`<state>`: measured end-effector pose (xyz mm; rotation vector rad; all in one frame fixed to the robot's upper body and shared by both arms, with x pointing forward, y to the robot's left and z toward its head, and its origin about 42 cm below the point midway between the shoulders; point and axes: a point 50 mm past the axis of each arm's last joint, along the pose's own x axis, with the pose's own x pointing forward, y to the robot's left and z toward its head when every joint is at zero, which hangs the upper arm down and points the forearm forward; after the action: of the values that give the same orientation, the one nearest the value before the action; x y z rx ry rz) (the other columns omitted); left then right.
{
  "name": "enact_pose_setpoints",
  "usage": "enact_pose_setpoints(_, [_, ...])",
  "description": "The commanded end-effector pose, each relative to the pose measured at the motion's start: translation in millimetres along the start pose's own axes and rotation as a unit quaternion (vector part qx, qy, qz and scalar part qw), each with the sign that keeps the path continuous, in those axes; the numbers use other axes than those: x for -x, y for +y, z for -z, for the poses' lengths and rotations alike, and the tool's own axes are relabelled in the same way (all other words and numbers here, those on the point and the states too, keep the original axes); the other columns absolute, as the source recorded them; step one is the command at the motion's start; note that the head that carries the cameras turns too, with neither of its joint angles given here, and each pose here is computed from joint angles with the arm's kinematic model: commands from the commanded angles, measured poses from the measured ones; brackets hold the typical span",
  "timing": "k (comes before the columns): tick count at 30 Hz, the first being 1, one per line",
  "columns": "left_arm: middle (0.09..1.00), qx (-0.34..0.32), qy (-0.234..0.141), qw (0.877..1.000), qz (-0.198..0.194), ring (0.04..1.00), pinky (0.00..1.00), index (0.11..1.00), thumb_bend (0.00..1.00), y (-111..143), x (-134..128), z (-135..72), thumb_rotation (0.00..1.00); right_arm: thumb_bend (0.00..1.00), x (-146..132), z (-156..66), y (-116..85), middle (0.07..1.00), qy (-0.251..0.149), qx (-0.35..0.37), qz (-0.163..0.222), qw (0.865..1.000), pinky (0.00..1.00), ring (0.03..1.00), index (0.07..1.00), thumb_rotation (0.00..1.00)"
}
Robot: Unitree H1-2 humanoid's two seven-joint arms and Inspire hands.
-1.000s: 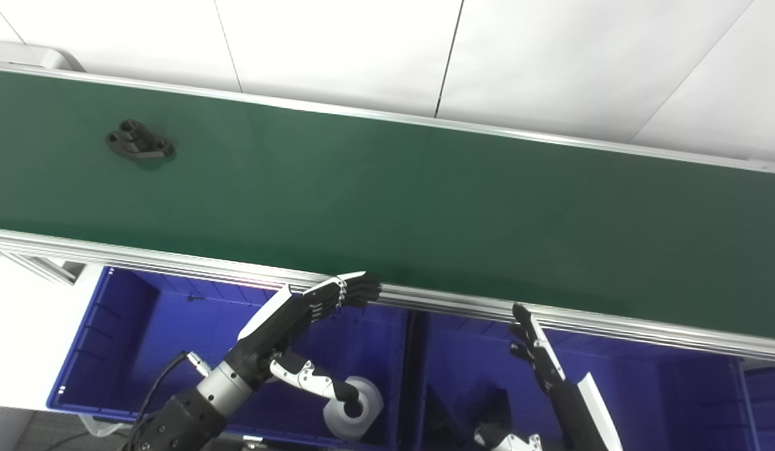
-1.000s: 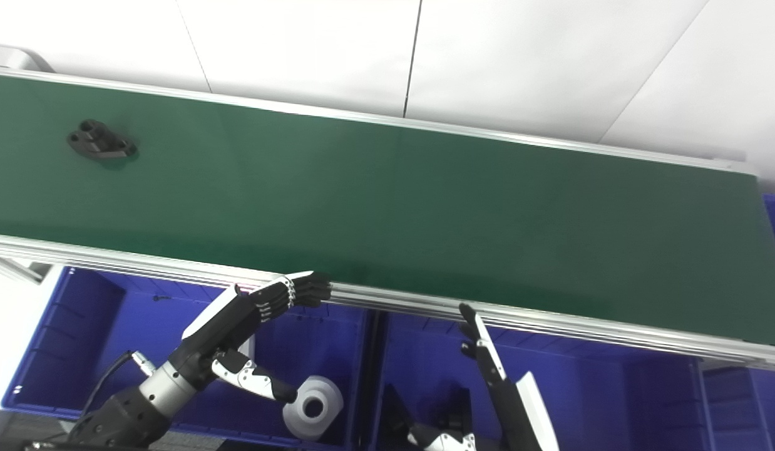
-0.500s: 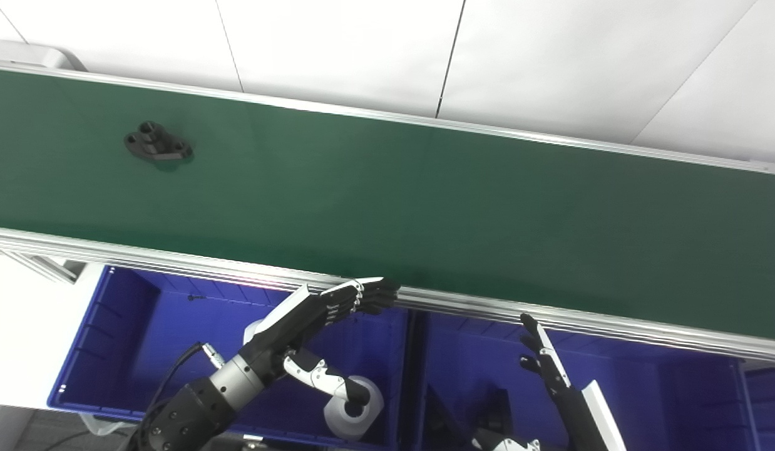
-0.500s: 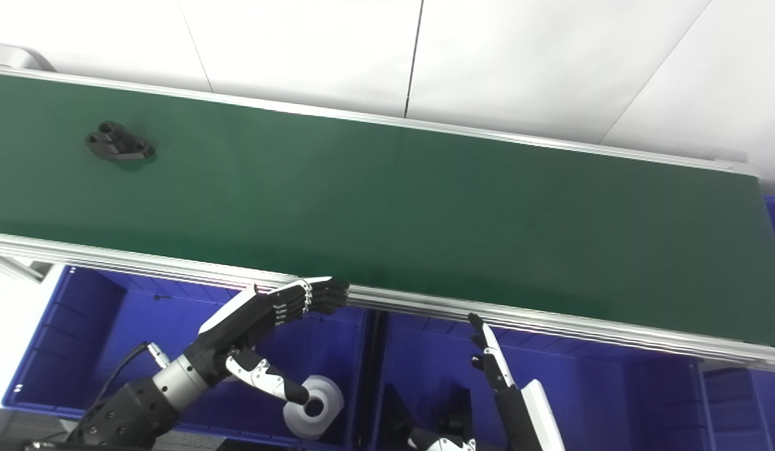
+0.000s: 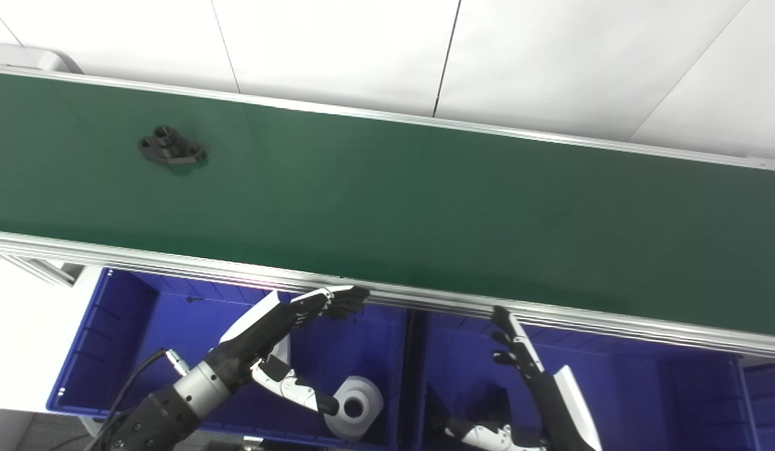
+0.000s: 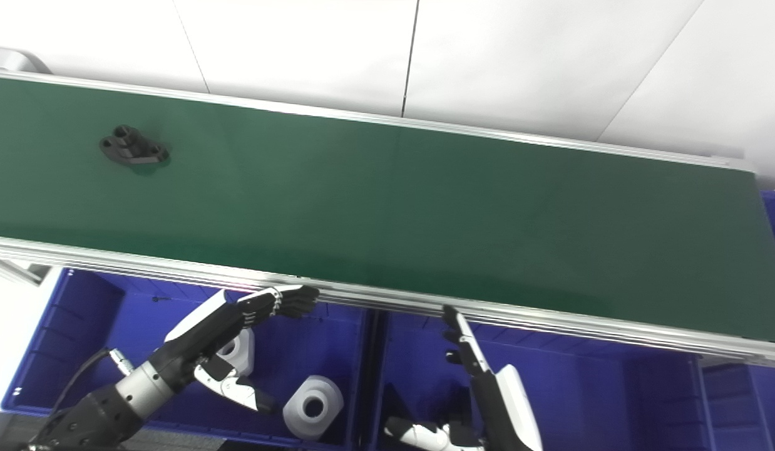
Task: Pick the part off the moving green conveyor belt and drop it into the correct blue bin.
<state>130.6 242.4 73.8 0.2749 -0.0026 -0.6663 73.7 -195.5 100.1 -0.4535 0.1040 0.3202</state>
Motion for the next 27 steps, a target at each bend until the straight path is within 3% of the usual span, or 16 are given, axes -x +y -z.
enact_pose_setpoints(1, [0.903,-0.015,-0.021,1.0,-0.01,0.862,0.8,0.907,0.91,5,1,-3,0.32,0.87,-2,-2,-1,0.92,-0.009,0.002,0.013,1.0,0.73,0.837,0.96,0.38])
enact_pose_setpoints(9, [0.915,-0.027,-0.003,0.999,-0.02,0.886,0.82,0.904,0.9,5,7,1,0.3,0.87,-10,4,2,0.924,-0.012,0.004,0.007,1.0,0.75,0.834,0.952,0.34])
enact_pose_setpoints(16, [0.92,-0.018,0.0,1.0,-0.013,0.884,0.83,0.913,0.9,-1,7,5,0.33,0.88,-7,5,0,0.947,-0.009,0.027,0.007,1.0,0.79,0.889,0.958,0.37])
enact_pose_setpoints(27, [0.908,-0.014,-0.012,1.0,0.002,0.869,0.82,0.913,0.9,-22,-5,-4,0.32,0.89,12,11,-17,0.911,-0.016,0.027,0.011,0.999,0.81,0.872,0.944,0.33])
